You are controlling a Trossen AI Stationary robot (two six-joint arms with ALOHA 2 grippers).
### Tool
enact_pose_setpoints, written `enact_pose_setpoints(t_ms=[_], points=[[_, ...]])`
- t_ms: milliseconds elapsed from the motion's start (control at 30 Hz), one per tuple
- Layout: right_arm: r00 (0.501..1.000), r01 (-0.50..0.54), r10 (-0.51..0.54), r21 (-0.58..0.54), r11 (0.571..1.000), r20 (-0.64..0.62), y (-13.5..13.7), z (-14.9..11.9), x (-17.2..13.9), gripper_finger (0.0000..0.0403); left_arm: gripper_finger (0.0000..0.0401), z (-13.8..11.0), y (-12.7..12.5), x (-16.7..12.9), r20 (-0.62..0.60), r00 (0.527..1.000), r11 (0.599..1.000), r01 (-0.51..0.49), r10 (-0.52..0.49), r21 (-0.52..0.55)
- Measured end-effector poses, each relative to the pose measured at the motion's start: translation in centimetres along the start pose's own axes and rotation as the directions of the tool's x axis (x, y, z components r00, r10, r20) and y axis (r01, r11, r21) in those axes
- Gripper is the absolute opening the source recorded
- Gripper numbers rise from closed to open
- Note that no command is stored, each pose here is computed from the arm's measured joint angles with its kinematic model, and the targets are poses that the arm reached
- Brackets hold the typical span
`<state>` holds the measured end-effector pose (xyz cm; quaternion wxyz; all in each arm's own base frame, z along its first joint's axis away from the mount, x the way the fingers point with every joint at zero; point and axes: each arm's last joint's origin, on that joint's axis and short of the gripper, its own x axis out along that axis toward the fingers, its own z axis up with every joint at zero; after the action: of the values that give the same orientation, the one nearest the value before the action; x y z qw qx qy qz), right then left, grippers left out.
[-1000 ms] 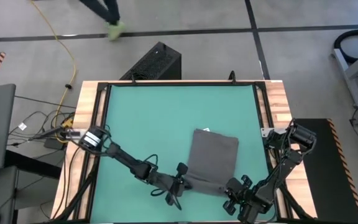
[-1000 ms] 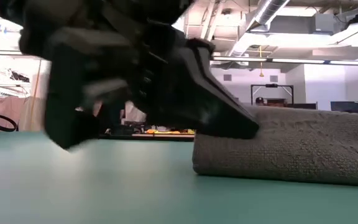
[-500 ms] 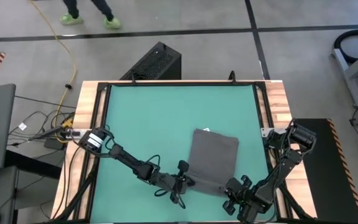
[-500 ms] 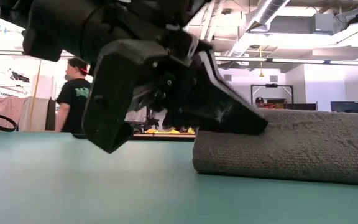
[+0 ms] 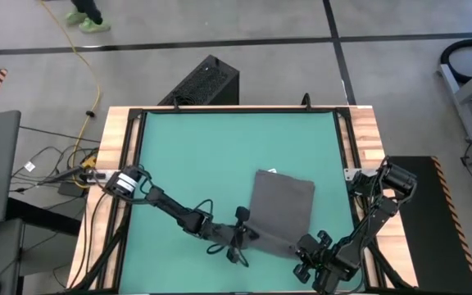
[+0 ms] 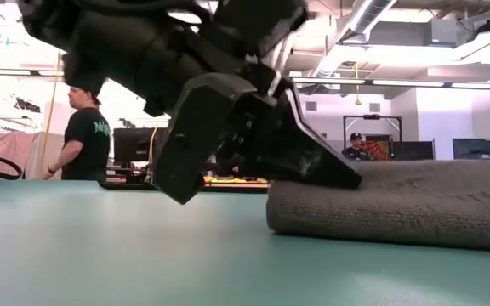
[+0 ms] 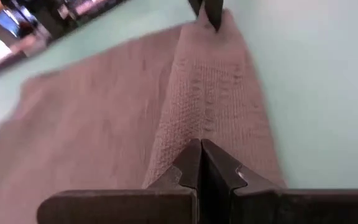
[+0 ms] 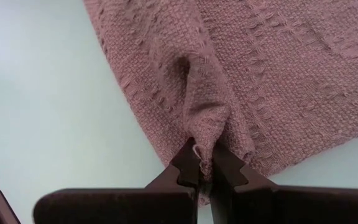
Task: Roll towel
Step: Roll the gray towel
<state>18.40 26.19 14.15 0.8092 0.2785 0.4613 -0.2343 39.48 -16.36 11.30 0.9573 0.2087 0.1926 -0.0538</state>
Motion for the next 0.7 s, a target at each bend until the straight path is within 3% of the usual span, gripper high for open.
enact_pose_setpoints(t_ms=[133, 367, 600, 700], points=[[1.000, -0.001, 0.001, -0.011, 1.000, 0.000, 0.0, 0.0, 0.0, 0.0033, 0.0000, -0.4, 0.4, 0.2, -0.012, 0.997, 0.995, 0.075, -0.076, -0.067], [1.000, -0.024, 0.027, -0.161, 0.987, 0.012, 0.3, -0.1, -0.4, 0.0055, 0.0000, -1.3, 1.1, 0.4, -0.093, 0.994, 0.991, 0.047, -0.059, -0.123], [0.998, 0.037, -0.014, -0.353, 0.935, 0.068, 1.4, 0.0, -3.7, 0.0135, 0.0000, -1.4, 1.2, 0.5, -0.098, 0.993, 0.990, 0.055, -0.068, -0.130], [0.994, 0.101, -0.084, -0.354, 0.930, 0.064, 1.4, 0.2, -5.1, 0.0182, 0.0000, -1.4, 1.2, 0.5, -0.097, 0.993, 0.990, 0.059, -0.072, -0.129]])
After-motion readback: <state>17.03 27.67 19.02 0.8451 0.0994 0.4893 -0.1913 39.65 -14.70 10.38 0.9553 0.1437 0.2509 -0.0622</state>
